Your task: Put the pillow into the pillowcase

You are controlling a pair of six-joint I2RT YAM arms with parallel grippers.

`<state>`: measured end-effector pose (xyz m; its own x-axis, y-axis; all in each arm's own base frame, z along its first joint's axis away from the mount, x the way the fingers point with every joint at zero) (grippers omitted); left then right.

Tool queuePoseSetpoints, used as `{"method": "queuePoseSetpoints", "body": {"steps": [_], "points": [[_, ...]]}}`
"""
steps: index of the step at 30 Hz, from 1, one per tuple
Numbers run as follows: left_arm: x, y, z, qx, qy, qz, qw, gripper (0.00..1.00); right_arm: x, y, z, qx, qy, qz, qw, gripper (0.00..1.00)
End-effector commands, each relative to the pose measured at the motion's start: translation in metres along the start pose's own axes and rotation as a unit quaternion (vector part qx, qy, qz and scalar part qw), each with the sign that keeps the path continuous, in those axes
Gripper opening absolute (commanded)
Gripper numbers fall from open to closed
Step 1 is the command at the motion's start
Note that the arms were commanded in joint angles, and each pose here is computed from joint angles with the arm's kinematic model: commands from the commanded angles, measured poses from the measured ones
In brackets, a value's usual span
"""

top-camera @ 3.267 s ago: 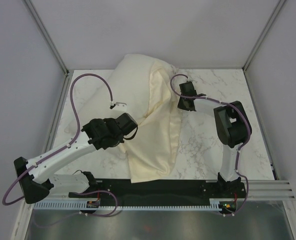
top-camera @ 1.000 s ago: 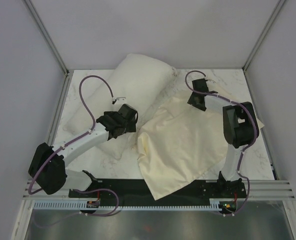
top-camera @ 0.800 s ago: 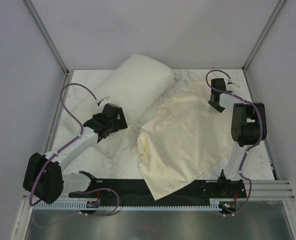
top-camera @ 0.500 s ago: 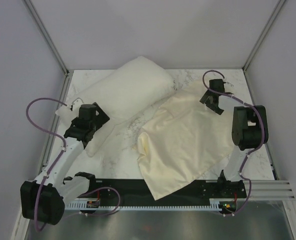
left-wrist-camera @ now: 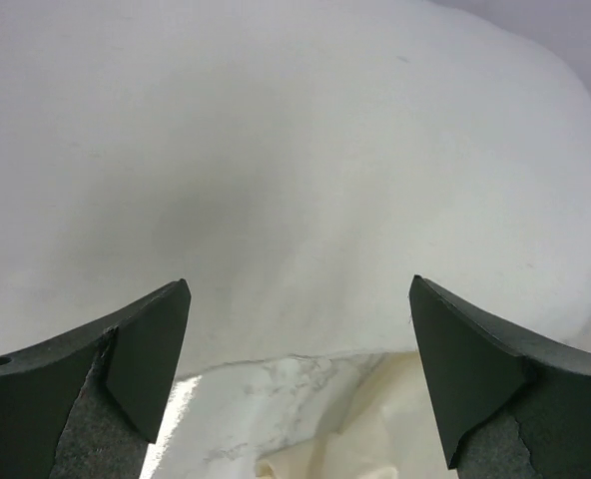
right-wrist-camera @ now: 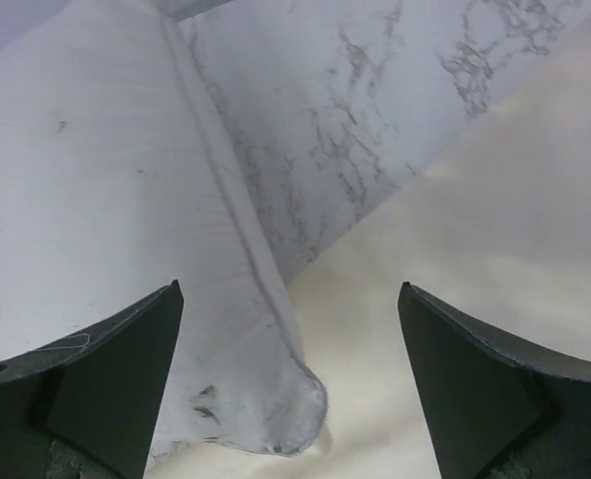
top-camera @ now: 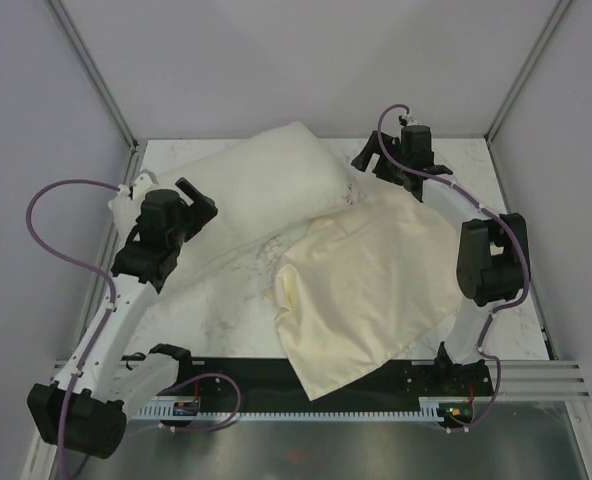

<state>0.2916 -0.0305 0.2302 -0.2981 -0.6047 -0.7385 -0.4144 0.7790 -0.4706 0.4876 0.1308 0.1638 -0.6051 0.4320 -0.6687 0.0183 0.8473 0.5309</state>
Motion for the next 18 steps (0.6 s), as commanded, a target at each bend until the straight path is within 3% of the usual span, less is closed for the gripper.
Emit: {"method": "queuePoseSetpoints", "body": {"steps": [1,5,8,9,11,15,18], "points": [[-0.008,-0.056,-0.019,0.08,0.001,0.037,0.996,1.0,0.003,0.064,0.007,-0.107,0.015,-0.049,0.993,0.98],[-0.015,-0.099,-0.015,0.108,0.011,0.047,0.993,1.0,0.053,0.106,0.018,-0.153,0.072,-0.07,0.983,0.87],[-0.007,-0.106,0.006,0.092,0.028,0.057,0.994,1.0,0.081,0.147,-0.004,-0.211,0.083,-0.097,0.969,0.82],[0.016,-0.079,0.005,0.059,0.082,0.161,0.982,1.0,0.109,0.15,-0.015,-0.23,0.108,-0.104,0.962,0.82],[0.023,-0.082,0.012,0.06,0.098,0.168,0.979,1.0,0.109,0.176,-0.047,-0.302,0.087,-0.103,0.944,0.82],[0.033,-0.092,0.016,0.061,0.105,0.197,0.973,1.0,0.148,0.189,-0.092,-0.388,0.132,-0.123,0.904,0.83],[0.043,-0.104,0.017,0.053,0.104,0.244,0.963,1.0,0.15,0.178,-0.109,-0.369,0.132,-0.144,0.909,0.89]]}}
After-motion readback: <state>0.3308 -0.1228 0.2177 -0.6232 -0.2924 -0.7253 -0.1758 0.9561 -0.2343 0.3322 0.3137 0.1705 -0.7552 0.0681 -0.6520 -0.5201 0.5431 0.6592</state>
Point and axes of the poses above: each gripper's point midway between its finger pads, its own z axis out along the fingers, its own y axis along the line the jaws close on, x = y × z, the point moved 3 cm from there along -z, back along the fingers, and after that the axes turned 2 degrees about z, right-handed, at the moved point
